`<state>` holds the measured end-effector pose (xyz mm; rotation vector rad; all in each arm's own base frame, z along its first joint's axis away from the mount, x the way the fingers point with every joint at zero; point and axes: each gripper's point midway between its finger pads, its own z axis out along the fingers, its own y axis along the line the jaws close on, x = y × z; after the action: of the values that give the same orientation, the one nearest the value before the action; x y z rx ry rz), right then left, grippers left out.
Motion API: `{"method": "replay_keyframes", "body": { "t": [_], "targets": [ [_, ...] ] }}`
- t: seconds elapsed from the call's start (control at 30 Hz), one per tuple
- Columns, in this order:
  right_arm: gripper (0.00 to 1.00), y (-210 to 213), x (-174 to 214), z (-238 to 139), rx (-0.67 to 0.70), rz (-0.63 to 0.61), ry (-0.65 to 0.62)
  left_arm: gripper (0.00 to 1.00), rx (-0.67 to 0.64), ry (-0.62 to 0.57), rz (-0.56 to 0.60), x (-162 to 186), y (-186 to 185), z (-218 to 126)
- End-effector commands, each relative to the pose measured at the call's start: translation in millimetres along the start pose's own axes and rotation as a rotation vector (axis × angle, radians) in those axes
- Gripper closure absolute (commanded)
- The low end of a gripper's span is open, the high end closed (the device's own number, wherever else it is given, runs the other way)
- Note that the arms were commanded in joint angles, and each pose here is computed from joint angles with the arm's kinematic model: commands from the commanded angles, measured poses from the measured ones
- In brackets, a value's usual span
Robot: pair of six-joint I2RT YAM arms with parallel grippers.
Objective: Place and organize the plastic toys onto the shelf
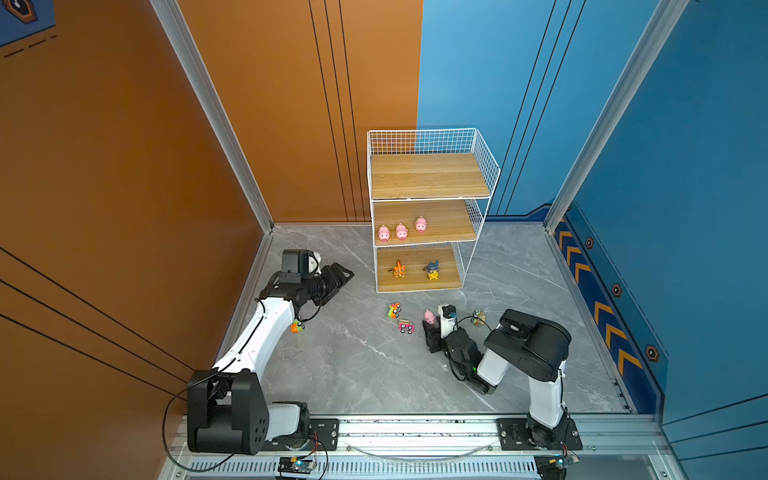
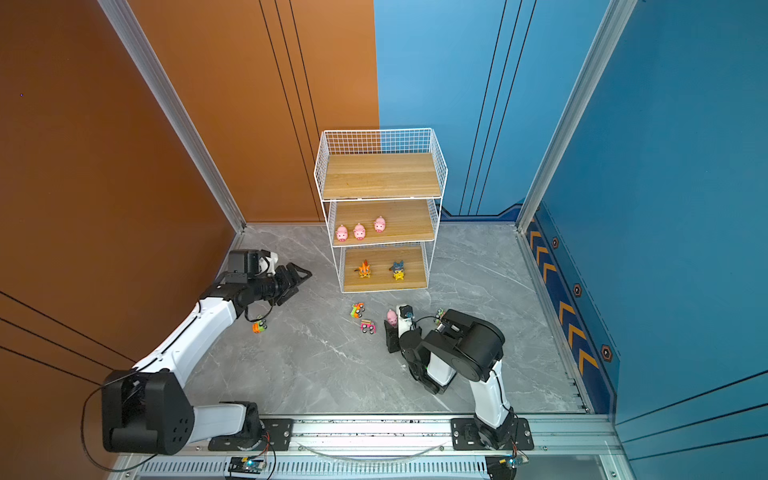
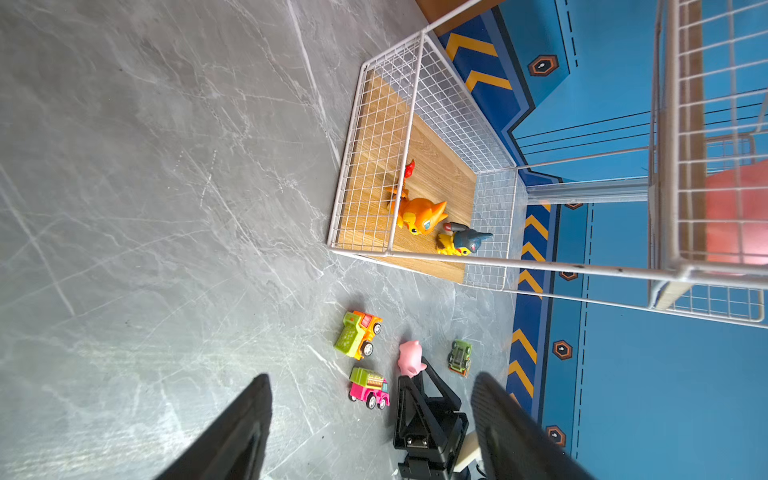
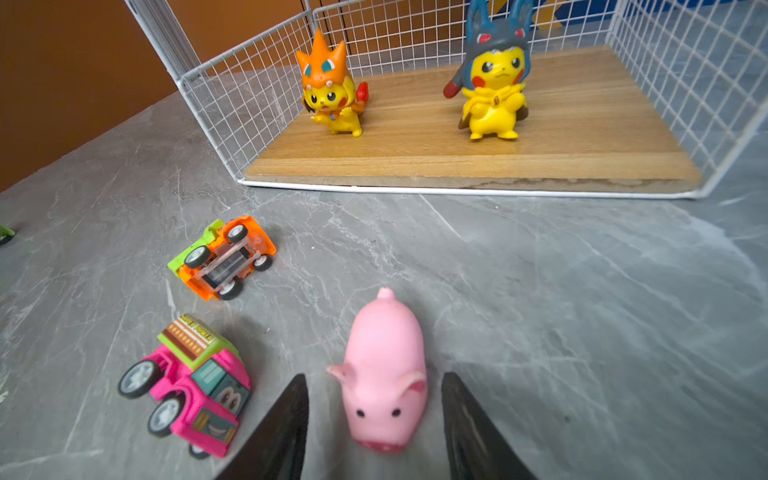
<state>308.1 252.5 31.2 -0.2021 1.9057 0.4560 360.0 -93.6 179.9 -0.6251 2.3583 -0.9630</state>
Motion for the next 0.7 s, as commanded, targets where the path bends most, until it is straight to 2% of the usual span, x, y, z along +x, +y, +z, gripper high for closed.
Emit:
{"method": "replay_keyframes", "body": {
  "t": [0.0, 0.33, 0.53, 0.67],
  "targets": [
    [0.53, -9, 6, 5, 0.057, -0.025, 0.023, 0.23, 0.006, 0.016, -0.021, 1, 5, 3],
    [0.71, -11, 5, 4, 0.07, -0.026, 0.018, 0.23, 0.006, 0.013, -0.023, 0, 5, 3],
    [0.79, 1, -15, -8, 0.04, -0.064, -0.002, 0.23, 0.004, 0.006, -0.018, -1, 5, 2],
    [0.79, 10, -34, -17, 0.02, -0.087, -0.005, 0.23, 0.002, 0.001, -0.014, -1, 5, 1]
  ]
}}
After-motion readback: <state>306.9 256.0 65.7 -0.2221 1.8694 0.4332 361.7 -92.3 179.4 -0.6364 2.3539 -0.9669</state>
